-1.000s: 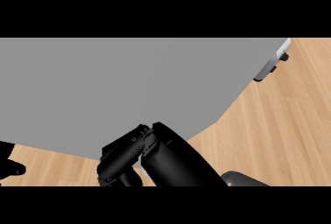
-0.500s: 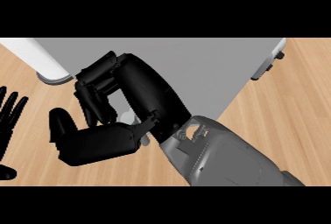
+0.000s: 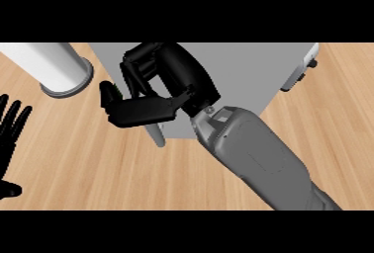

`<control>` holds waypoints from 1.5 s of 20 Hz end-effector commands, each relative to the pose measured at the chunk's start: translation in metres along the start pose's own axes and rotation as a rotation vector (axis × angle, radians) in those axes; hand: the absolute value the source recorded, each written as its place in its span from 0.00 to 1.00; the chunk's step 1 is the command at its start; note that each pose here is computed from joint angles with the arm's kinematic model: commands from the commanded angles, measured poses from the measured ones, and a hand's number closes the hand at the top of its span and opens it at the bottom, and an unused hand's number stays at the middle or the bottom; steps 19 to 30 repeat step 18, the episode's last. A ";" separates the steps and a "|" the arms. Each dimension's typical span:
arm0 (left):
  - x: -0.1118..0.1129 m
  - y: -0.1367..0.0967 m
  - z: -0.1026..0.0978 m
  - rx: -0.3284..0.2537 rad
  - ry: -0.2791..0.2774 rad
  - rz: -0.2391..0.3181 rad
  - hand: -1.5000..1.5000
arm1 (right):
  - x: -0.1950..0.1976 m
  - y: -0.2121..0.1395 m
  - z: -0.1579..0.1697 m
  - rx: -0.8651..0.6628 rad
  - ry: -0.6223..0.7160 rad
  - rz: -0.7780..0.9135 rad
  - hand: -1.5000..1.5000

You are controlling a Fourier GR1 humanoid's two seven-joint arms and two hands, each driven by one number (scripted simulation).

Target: Pick up the wine, place it into the cabinet and close the cabinet

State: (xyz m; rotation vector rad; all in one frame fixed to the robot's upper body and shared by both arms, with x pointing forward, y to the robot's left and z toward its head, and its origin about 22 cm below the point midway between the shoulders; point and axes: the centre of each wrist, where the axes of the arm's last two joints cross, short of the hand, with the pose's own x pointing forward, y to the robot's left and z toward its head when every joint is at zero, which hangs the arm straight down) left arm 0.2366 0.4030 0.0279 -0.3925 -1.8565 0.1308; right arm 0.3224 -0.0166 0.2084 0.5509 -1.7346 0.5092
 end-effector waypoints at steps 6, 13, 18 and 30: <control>-0.002 0.006 0.008 -0.016 0.013 0.024 0.00 | -0.032 -0.070 -0.007 -0.096 0.040 0.038 1.00; -0.004 -0.001 -0.001 -0.022 0.008 0.009 0.00 | -0.036 -0.075 -0.013 -0.112 0.027 0.086 1.00; 0.007 -0.002 -0.013 -0.051 0.015 0.011 0.00 | -0.033 -0.083 -0.012 -0.107 0.030 0.083 1.00; 0.007 -0.002 -0.013 -0.051 0.015 0.011 0.00 | -0.033 -0.083 -0.012 -0.107 0.030 0.083 1.00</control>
